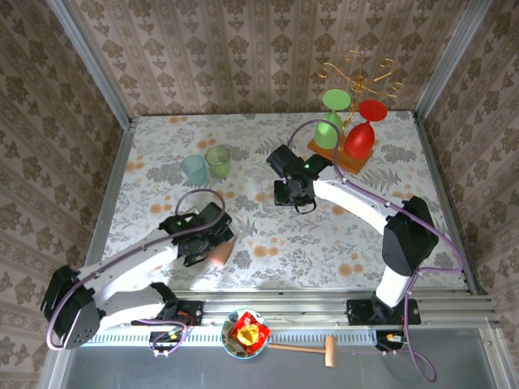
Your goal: Take the credit cards out of the card holder
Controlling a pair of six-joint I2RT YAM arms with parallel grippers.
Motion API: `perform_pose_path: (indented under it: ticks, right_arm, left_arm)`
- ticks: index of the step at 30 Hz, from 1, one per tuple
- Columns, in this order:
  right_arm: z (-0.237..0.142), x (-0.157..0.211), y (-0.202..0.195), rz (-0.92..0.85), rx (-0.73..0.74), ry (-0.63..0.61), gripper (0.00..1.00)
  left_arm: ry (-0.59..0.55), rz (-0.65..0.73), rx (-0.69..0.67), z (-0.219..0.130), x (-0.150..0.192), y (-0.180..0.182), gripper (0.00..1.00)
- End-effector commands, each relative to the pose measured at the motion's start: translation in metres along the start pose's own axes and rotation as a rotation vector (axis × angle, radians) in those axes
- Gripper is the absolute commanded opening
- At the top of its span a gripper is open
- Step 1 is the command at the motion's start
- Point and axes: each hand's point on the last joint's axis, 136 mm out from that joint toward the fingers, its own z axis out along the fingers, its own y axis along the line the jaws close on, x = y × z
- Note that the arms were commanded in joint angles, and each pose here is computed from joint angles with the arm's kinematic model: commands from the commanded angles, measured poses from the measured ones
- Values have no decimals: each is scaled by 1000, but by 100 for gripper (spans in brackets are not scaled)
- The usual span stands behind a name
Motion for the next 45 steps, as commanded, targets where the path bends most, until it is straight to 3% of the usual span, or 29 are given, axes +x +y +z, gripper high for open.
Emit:
perform_pose_path:
  ticks: [1, 7, 15, 35, 45]
  right_arm:
    - [-7, 2, -5, -3, 8, -9, 36]
    - [-6, 4, -9, -6, 25, -3, 37]
    - [-1, 4, -14, 0, 34, 6, 38]
    - [2, -1, -20, 8, 46, 13, 39]
    - [3, 1, -23, 10, 51, 18, 39]
  left_arm:
    - [24, -151, -131, 5, 4, 16, 100]
    - [81, -217, -172, 19, 15, 7, 100]
    - [143, -350, -125, 38, 16, 6, 99]
    - [201, -425, -167, 64, 20, 15, 89]
    - [200, -438, -175, 69, 18, 18, 91]
